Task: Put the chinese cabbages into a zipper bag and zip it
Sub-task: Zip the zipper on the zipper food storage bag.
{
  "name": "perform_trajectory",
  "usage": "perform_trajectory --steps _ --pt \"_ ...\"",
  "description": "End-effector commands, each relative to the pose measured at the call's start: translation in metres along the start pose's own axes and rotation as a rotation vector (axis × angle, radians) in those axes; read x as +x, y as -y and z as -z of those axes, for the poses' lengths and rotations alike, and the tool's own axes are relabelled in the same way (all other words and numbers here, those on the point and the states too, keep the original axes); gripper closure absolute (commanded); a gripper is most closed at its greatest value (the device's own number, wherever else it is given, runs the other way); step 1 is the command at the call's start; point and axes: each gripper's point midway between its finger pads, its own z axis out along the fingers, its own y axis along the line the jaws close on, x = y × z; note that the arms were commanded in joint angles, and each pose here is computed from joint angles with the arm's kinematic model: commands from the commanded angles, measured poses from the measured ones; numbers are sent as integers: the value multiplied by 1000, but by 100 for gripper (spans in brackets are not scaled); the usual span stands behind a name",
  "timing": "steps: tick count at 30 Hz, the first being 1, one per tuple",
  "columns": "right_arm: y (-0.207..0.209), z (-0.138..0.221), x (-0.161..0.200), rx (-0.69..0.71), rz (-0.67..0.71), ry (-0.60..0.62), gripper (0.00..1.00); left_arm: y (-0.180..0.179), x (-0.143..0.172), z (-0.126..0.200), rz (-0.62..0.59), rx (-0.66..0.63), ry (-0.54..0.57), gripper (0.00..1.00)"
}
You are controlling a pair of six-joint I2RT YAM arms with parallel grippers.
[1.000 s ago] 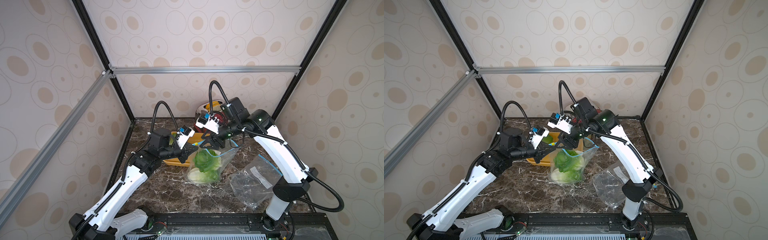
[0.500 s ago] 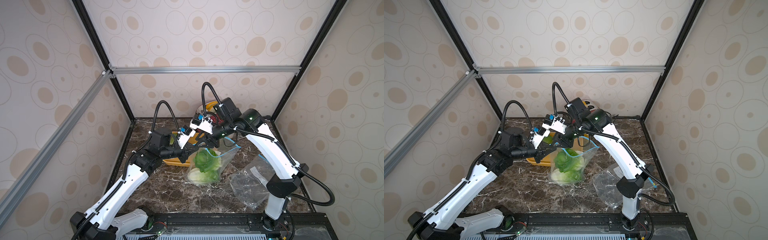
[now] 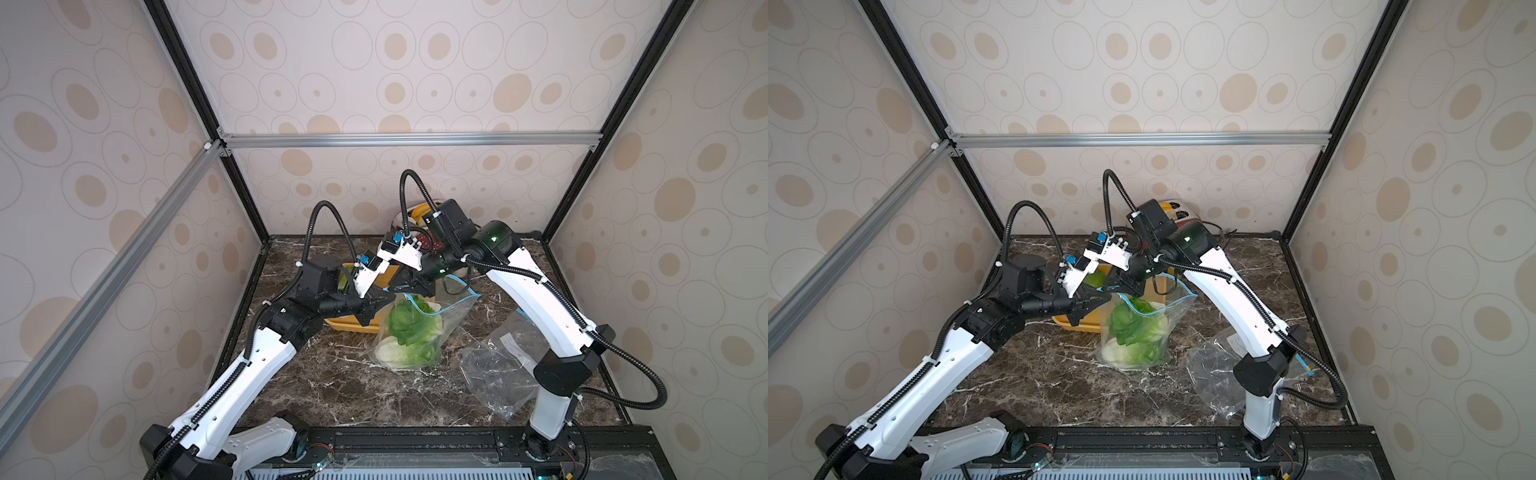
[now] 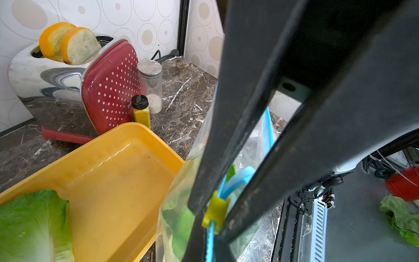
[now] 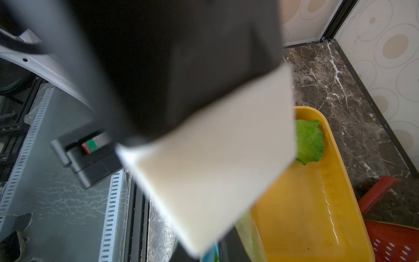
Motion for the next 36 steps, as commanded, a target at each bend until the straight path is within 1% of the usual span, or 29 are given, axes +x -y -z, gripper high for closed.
perform_trajectory --steps 1,2,4,5,14,20,26,30,36 --pt "-1 -1 15 13 14 -50 90 13 -36 17 -93 17 104 100" --pt "-2 -1 16 12 13 -52 93 12 -36 17 -93 15 105 100" --pt "-2 -1 16 14 11 -51 96 11 -36 17 -90 11 107 100" --pt "-3 1 16 16 11 -48 100 12 -37 17 -89 14 111 100" --pt "4 24 18 101 17 -11 100 8 -35 21 -86 -27 123 100" --pt "9 38 22 156 12 -12 100 1 -34 24 -56 -76 141 100" --pt "11 48 34 190 -14 -23 100 -9 -33 33 -29 -155 166 100" --pt "10 54 39 199 -36 -23 100 -22 -23 34 1 -227 124 100" --pt "12 65 48 226 -75 -15 100 -36 -21 47 30 -341 132 100"
